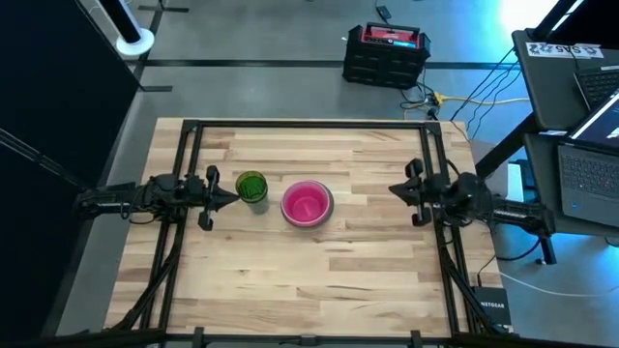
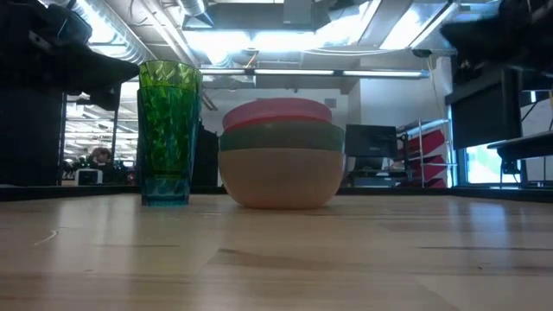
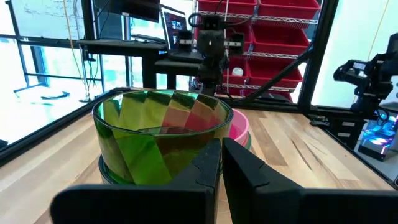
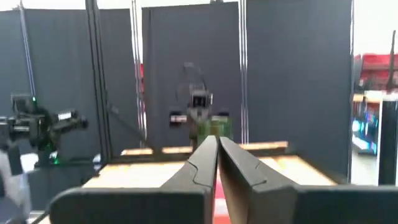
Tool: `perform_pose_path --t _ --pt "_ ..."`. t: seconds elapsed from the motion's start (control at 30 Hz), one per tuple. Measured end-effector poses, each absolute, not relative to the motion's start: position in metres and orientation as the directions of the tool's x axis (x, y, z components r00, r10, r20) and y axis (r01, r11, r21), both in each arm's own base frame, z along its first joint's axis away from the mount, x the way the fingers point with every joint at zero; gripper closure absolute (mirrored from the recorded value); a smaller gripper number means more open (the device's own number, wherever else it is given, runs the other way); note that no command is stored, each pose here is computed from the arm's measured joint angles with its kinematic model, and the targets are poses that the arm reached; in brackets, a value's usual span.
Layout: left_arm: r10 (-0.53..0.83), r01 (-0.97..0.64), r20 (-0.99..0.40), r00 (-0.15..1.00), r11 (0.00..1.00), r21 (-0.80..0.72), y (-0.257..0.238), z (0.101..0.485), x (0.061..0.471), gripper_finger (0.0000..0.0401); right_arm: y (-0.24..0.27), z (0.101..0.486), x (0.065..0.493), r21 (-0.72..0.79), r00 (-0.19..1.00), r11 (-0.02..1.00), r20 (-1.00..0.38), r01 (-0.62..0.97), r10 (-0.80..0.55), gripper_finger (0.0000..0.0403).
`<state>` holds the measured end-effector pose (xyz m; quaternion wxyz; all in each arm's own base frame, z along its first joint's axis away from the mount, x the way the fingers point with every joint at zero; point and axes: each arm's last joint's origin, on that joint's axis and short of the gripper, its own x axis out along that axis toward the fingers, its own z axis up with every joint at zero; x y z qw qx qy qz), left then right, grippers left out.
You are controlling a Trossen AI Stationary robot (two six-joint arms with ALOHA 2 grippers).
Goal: Nest bowls inside each other
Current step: Return to Home Position
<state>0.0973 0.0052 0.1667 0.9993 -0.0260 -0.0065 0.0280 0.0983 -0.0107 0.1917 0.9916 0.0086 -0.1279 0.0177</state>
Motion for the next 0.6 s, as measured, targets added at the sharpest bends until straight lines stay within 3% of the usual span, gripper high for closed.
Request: perform_pose_path --t 0.3,0.6 --pt "0.056 -0.056 0.011 0.998 0.997 -0.052 0.005 0.167 0.097 0.0401 -0.01 0.17 0.097 0.094 0.998 0.995 0.047 -0.037 0.032 0.0402" --pt "0.056 -0.056 0.011 0.998 0.997 -0.052 0.005 0.167 0.097 0.0401 -0.012 0.167 0.097 0.099 0.999 0.995 0.018 0.03 -0.032 0.0402"
